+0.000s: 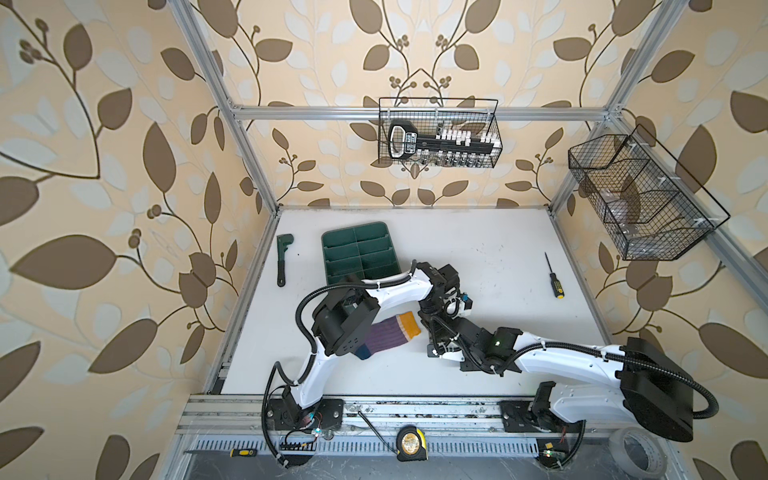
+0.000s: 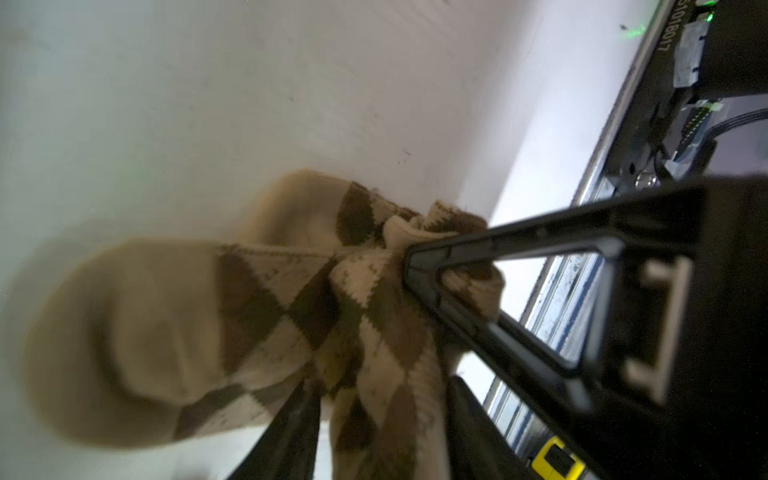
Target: Roll the socks
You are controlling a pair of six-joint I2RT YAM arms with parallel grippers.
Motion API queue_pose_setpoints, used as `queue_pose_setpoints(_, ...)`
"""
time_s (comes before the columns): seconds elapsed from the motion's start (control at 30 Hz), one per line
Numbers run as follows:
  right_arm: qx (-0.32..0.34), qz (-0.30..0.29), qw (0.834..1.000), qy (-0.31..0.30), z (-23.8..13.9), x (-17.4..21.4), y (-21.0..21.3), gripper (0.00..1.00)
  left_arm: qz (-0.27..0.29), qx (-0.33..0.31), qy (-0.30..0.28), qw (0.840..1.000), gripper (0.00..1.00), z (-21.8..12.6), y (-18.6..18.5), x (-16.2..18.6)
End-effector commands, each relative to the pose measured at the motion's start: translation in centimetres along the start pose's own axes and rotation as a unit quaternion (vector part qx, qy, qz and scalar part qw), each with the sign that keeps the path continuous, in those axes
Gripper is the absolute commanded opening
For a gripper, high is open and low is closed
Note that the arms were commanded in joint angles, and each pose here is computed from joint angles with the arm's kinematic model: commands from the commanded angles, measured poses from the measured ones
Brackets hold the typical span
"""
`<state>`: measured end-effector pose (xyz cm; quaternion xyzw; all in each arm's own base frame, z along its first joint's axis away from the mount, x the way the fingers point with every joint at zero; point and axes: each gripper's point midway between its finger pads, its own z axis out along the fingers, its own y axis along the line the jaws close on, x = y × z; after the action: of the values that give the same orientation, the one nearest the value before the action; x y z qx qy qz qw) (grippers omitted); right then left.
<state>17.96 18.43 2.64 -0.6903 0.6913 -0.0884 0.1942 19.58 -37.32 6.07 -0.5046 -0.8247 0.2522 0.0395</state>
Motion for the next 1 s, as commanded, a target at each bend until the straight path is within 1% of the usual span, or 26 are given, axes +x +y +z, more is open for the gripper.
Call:
queue_pose_setpoints(0.0,-0.095,0.008,0.995,0.041,-0.2,2.5,3.9,0.0,0.049,-0.06,-0.059,0.995,0.51,-4.5,0.1,-1.0)
queue_pose_setpoints(0.1,-0.104,0.016,0.994,0.039,-0.3,2.6,4.1,0.0,0.057,-0.12,-0.089,0.987,0.51,-6.9,1.1,-0.9)
queue_pose_setpoints(0.13,-0.11,0.019,0.993,0.037,-0.4,2.5,4.1,0.0,0.056,-0.15,-0.102,0.982,0.51,-8.0,1.5,-0.8)
queue_pose_setpoints(0.2,-0.126,0.027,0.991,0.035,-0.6,2.4,4.3,0.0,0.051,-0.217,-0.138,0.965,0.51,-10.6,2.5,-0.6)
queue_pose_setpoints(0.23,-0.135,0.032,0.99,0.035,-0.7,2.3,4.3,0.0,0.05,-0.252,-0.164,0.953,0.51,-12.3,2.8,-0.4)
queue_pose_setpoints(0.3,-0.16,0.04,0.986,0.039,-0.7,2.4,4.7,0.0,0.045,-0.315,-0.222,0.922,0.52,-16.4,2.8,0.3)
queue_pose_setpoints(0.33,-0.173,0.048,0.983,0.04,-0.7,2.4,4.8,0.0,0.042,-0.345,-0.262,0.9,0.52,-19.2,2.2,0.9)
queue_pose_setpoints(0.37,-0.189,0.059,0.98,0.038,-0.7,2.3,4.9,0.0,0.041,-0.361,-0.296,0.883,0.54,-21.5,1.3,1.7)
queue_pose_setpoints(0.43,-0.217,0.084,0.972,0.033,-0.6,2.0,5.0,0.0,0.064,-0.36,-0.343,0.865,0.55,-24.6,-1.3,3.5)
queue_pose_setpoints(0.47,-0.231,0.096,0.968,0.033,-0.6,1.8,5.0,0.0,0.08,-0.355,-0.363,0.858,0.55,-25.7,-2.8,4.5)
queue_pose_setpoints(0.5,-0.245,0.102,0.964,0.03,-0.7,1.6,5.2,0.0,0.103,-0.344,-0.372,0.856,0.56,-26.1,-4.2,5.3)
queue_pose_setpoints(0.53,-0.259,0.107,0.96,0.029,-0.6,1.5,5.3,0.0,0.13,-0.34,-0.382,0.85,0.58,-26.6,-5.8,6.2)
queue_pose_setpoints(0.6,-0.281,0.118,0.952,0.027,-0.5,1.1,5.5,0.0,0.173,-0.341,-0.375,0.845,0.6,-26.1,-7.9,7.5)
queue_pose_setpoints(0.67,-0.303,0.129,0.944,0.021,-0.4,0.8,5.4,0.0,0.202,-0.345,-0.344,0.85,0.6,-24.2,-9.3,8.2)
queue_pose_setpoints(0.73,-0.328,0.139,0.934,0.01,-0.4,0.3,5.5,0.0,0.238,-0.347,-0.297,0.857,0.6,-20.6,-10.2,8.4)
queue_pose_setpoints(0.8,-0.347,0.149,0.926,-0.001,-0.4,-0.2,5.4,0.0,0.284,-0.362,-0.236,0.856,0.59,-16.1,-10.6,8.5)
queue_pose_setpoints(0.83,-0.355,0.153,0.922,0.001,-0.3,-0.3,5.3,0.0,0.311,-0.375,-0.198,0.85,0.6,-13.4,-10.5,8.5)
queue_pose_setpoints(0.9,-0.372,0.159,0.915,0.007,0.0,-0.2,5.3,0.0,0.349,-0.399,-0.14,0.836,0.6,-9.5,-10.3,8.3)
queue_pose_setpoints(0.97,-0.38,0.166,0.91,0.014,0.3,-0.2,5.3,0.0,0.37,-0.417,-0.1,0.824,0.6,-6.5,-9.5,7.7)
